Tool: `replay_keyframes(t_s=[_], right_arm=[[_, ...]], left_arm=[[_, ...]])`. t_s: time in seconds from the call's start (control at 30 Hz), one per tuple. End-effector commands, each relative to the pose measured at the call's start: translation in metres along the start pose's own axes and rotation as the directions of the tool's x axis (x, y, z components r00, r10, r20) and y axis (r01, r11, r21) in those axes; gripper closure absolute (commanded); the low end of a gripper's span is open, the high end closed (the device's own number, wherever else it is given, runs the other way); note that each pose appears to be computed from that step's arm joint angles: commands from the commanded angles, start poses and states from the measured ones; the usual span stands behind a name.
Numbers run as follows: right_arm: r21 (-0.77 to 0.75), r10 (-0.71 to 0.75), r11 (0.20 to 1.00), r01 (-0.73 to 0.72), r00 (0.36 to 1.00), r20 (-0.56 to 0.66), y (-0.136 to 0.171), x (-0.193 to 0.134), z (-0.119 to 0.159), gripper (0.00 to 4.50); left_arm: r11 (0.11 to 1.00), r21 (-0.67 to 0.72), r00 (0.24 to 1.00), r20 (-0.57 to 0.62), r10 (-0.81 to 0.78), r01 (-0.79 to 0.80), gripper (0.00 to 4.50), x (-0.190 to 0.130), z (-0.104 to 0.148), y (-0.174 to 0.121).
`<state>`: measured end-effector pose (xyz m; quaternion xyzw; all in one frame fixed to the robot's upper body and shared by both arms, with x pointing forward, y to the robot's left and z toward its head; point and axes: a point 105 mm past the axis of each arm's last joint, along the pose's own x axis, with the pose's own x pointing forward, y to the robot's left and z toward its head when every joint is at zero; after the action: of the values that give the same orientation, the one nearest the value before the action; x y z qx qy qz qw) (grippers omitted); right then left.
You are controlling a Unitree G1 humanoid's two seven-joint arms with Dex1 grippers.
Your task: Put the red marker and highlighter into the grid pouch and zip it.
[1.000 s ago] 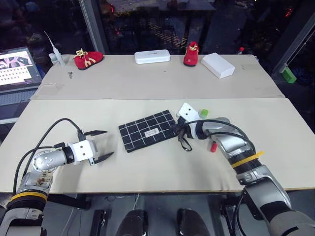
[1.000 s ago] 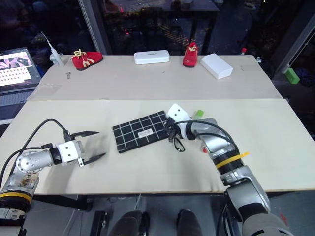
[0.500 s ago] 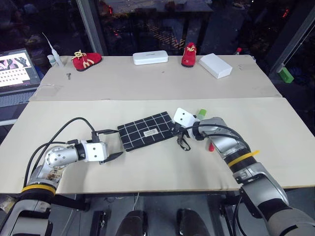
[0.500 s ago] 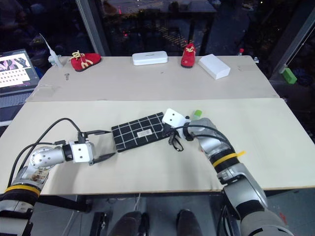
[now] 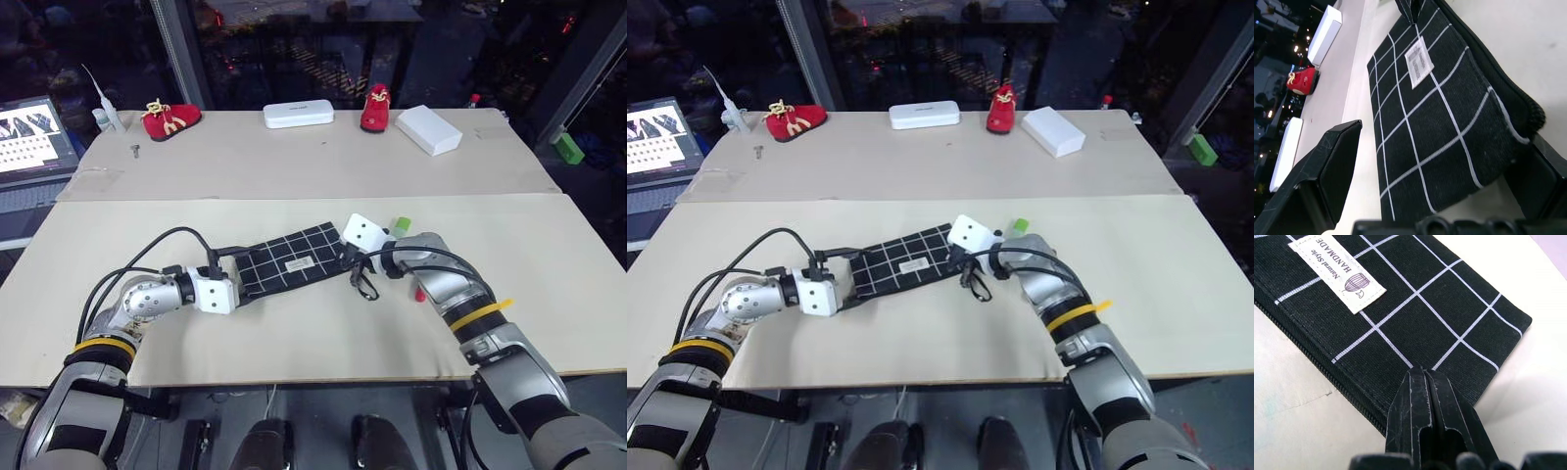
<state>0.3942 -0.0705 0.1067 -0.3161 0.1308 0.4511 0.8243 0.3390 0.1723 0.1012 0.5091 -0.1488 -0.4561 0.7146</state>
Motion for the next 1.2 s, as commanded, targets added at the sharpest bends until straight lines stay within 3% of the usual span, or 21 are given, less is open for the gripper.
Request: replay_keyframes(t_s=[0.03, 0.23, 0.67, 0.77, 1.1, 1.2], right_arm=[[-0.005, -0.026, 1.0, 0.026, 0.999, 0.029, -0.007, -0.003, 0.01, 4.48], [-0.006, -0.026, 1.0, 0.026, 0.999, 0.027, -0.006, -0.002, 0.008, 4.48], [-0.006, -0.046, 0.999, 0.046, 0.999, 0.024, -0.014, -0.006, 0.008, 4.48], [-0.005, -0.047, 0.999, 0.047, 0.999, 0.022, -0.014, -0.008, 0.006, 4.5], [-0.008, -0.033, 0.999, 0.033, 0.999, 0.032, -0.012, -0.011, 0.006, 4.5], [0.006, -0.012, 1.0, 0.011, 0.999, 0.046, -0.008, -0.012, 0.007, 4.5]], left_arm=[[1.0, 0.01, 1.0, 0.023, 0.005, -0.005, 0.0, 0.006, 0.003, 0.002], [1.0, 0.024, 0.996, 0.092, -0.013, 0.01, 0.0, 0.016, 0.016, 0.002], [0.999, 0.021, 0.997, 0.072, -0.036, 0.034, 0.0, 0.024, 0.01, -0.004], [0.999, 0.02, 0.997, 0.075, -0.03, 0.029, 0.71, 0.027, 0.01, -0.003], [0.999, -0.045, 0.994, 0.106, -0.022, 0.027, 4.38, 0.036, 0.013, -0.005], [0.997, -0.066, 0.994, 0.111, -0.025, 0.033, 4.38, 0.037, 0.013, -0.006]])
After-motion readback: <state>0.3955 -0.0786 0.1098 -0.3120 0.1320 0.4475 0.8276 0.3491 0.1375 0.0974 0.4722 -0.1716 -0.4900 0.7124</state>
